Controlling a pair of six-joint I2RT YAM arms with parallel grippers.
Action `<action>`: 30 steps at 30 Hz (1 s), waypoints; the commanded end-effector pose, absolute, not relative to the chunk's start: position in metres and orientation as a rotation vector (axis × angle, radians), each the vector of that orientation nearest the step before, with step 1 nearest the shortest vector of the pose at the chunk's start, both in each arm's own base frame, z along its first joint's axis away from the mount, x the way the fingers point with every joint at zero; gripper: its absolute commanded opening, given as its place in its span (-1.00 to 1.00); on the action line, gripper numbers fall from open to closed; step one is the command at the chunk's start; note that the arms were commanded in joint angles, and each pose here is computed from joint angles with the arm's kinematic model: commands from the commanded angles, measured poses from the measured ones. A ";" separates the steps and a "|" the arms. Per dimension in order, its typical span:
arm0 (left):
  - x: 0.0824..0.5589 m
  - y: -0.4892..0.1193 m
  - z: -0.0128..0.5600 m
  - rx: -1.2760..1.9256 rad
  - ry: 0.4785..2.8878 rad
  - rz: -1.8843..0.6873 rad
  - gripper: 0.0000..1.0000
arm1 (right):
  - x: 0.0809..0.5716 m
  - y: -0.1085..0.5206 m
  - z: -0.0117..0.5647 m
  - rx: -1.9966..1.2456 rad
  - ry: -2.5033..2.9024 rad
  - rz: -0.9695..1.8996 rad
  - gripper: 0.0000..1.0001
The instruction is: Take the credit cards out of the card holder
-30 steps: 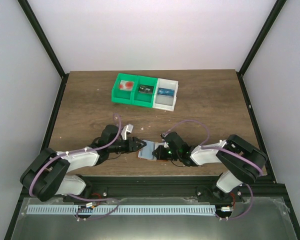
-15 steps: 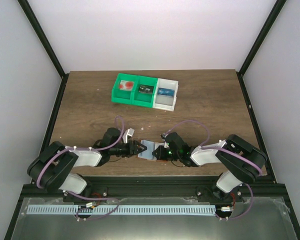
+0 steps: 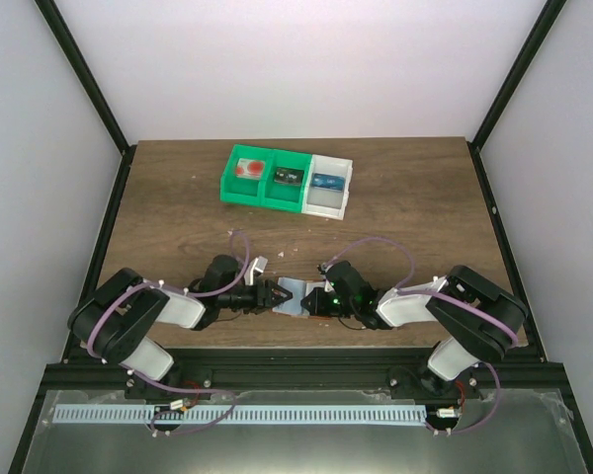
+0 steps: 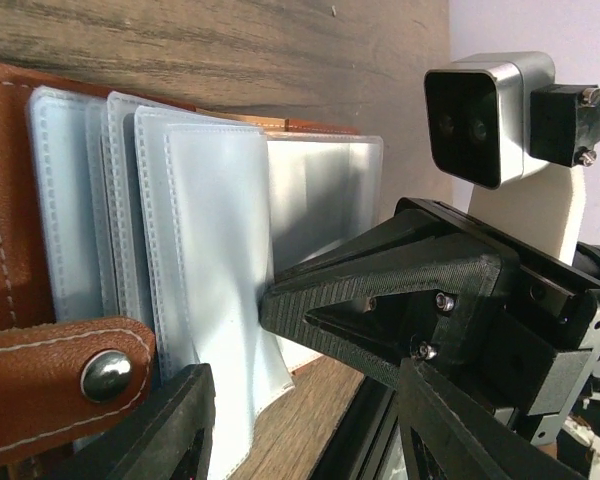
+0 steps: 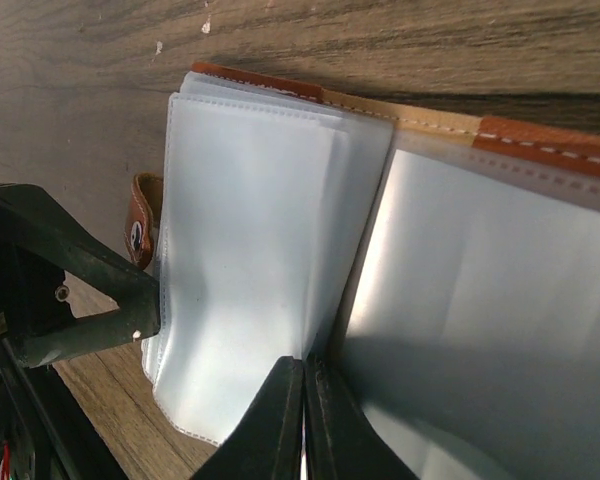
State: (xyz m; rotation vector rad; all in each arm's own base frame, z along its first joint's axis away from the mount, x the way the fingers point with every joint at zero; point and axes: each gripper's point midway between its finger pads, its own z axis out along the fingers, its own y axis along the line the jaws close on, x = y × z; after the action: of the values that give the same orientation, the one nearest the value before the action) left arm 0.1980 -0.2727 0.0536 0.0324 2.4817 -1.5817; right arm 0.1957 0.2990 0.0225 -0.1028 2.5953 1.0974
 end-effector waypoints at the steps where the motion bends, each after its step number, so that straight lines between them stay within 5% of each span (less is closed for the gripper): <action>1: 0.198 -0.275 0.064 0.069 2.433 -1.606 0.05 | 0.183 0.288 0.004 -0.107 2.674 1.036 -0.93; 12: 0.208 -0.263 0.057 0.106 2.486 -1.390 0.06 | 0.183 0.286 0.005 -0.105 2.670 1.029 -0.92; 30: 0.202 -0.271 0.059 0.104 2.471 -1.501 0.06 | 0.183 0.287 0.004 -0.108 2.672 1.030 -0.92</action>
State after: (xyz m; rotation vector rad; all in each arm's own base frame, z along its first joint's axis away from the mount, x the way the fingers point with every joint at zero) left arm 0.2034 -0.2675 0.0519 0.0783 2.5010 -1.4650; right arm 0.1953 0.2984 0.0221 -0.1027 2.5943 1.0976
